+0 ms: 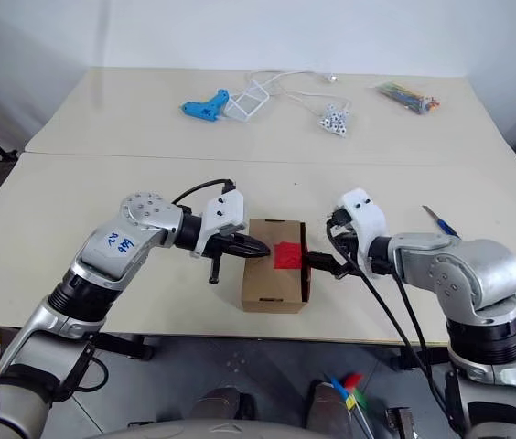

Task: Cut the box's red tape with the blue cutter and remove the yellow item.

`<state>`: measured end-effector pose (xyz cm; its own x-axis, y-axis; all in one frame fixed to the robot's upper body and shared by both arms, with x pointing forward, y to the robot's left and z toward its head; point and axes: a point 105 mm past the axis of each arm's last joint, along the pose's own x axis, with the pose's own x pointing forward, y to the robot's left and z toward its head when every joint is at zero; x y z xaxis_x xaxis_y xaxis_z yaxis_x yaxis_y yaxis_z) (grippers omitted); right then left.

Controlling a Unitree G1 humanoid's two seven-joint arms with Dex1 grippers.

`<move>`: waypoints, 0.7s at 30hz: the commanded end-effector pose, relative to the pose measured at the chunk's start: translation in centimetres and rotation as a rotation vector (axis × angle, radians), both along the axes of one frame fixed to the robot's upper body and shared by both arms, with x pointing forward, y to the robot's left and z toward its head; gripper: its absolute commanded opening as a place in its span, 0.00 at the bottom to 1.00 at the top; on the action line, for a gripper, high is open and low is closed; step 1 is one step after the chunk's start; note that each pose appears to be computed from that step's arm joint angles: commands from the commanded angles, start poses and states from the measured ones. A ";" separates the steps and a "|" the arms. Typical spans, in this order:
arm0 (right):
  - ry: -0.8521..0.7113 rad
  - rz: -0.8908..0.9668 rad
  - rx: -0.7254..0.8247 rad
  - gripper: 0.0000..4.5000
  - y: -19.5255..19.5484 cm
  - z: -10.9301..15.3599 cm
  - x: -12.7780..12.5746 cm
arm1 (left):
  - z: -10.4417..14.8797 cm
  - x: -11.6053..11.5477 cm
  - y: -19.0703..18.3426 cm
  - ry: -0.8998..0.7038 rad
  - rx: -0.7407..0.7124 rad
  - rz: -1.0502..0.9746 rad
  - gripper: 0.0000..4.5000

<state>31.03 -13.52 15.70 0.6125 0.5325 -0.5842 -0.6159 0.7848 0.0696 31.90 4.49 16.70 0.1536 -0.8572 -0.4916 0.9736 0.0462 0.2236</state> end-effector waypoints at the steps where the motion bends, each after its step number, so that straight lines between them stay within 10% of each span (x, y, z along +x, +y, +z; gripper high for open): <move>1: 0.050 -0.002 -0.161 0.99 -0.6 -1.9 -0.7 | -2.3 -0.3 0.3 0.046 0.072 0.019 0.00; 10: -0.022 -0.031 -0.382 0.99 -4.5 -3.4 0.2 | -3.1 -0.8 0.3 0.055 0.087 0.029 0.00; 21: -0.010 -0.036 -0.212 0.99 -3.7 -2.9 -0.3 | -3.2 -0.9 0.4 0.060 0.082 0.043 0.00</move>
<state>30.87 -16.41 12.65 0.6356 0.3791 -0.6725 -0.6065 0.7842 -0.1312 31.42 4.38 16.42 0.1892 -0.8489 -0.4935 0.9658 0.0700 0.2498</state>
